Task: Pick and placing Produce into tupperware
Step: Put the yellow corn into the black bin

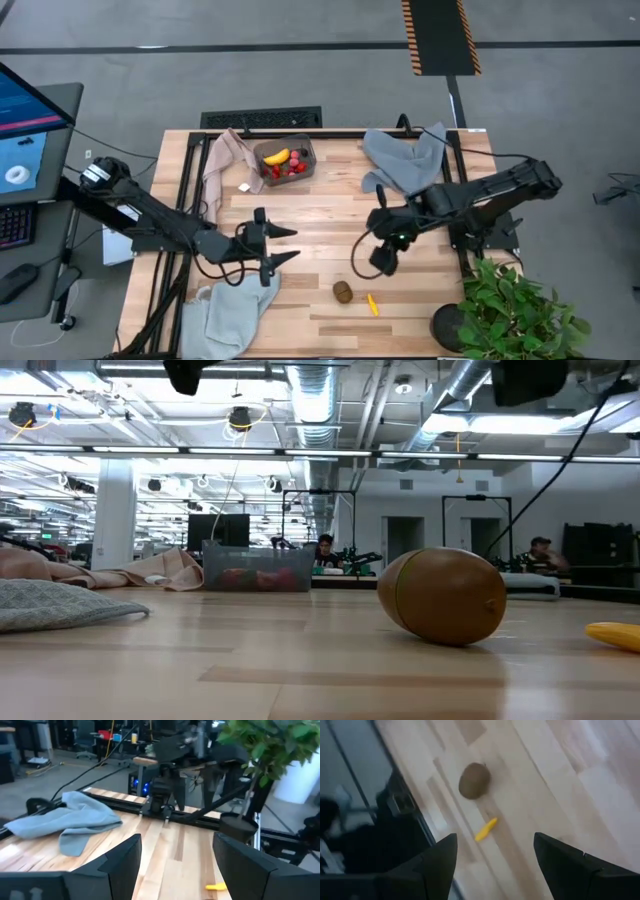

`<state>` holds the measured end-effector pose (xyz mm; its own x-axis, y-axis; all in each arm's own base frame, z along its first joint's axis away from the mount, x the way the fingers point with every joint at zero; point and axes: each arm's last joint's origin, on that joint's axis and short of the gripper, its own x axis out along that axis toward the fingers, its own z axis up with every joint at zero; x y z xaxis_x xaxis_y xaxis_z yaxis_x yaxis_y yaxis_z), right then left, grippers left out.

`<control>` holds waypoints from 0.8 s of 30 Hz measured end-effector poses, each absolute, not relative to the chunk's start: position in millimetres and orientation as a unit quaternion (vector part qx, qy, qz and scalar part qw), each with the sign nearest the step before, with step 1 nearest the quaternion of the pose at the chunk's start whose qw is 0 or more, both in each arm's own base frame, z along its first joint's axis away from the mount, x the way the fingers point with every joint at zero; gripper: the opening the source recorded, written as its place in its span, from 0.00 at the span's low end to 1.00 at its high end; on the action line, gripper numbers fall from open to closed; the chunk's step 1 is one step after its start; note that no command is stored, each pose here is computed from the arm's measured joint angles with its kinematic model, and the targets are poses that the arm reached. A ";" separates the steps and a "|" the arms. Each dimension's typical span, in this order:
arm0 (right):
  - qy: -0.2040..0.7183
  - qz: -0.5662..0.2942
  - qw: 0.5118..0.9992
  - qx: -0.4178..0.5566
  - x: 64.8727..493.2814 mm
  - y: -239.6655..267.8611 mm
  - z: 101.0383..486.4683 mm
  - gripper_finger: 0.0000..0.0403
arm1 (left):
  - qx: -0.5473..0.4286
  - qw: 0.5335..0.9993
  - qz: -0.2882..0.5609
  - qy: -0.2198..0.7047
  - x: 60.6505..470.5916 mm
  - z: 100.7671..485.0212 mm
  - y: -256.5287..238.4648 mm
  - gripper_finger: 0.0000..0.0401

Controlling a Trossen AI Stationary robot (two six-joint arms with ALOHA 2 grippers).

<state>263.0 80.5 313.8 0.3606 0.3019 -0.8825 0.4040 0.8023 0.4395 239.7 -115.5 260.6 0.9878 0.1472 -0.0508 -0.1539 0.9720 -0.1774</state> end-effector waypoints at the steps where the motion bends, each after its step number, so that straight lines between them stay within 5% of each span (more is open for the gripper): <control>1: 0.566 -0.047 0.754 0.330 265.8 82.3 312.6 0.71 | -0.086 0.993 0.073 0.018 239.0 260.8 -117.1 0.59; 15: 0.554 -0.089 0.771 0.301 282.7 148.4 295.9 0.71 | -0.068 0.996 0.061 0.016 236.3 261.9 -122.4 0.59; 24: 0.588 -0.076 0.715 0.369 297.0 188.0 263.7 0.71 | -0.056 0.996 0.061 0.010 236.7 263.3 -121.8 0.59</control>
<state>297.0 188.0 263.7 0.2964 0.3260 -0.8977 0.5427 0.7160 0.4392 236.7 -121.8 263.3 0.9923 0.1209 -0.0272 -0.1232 0.9862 -0.1110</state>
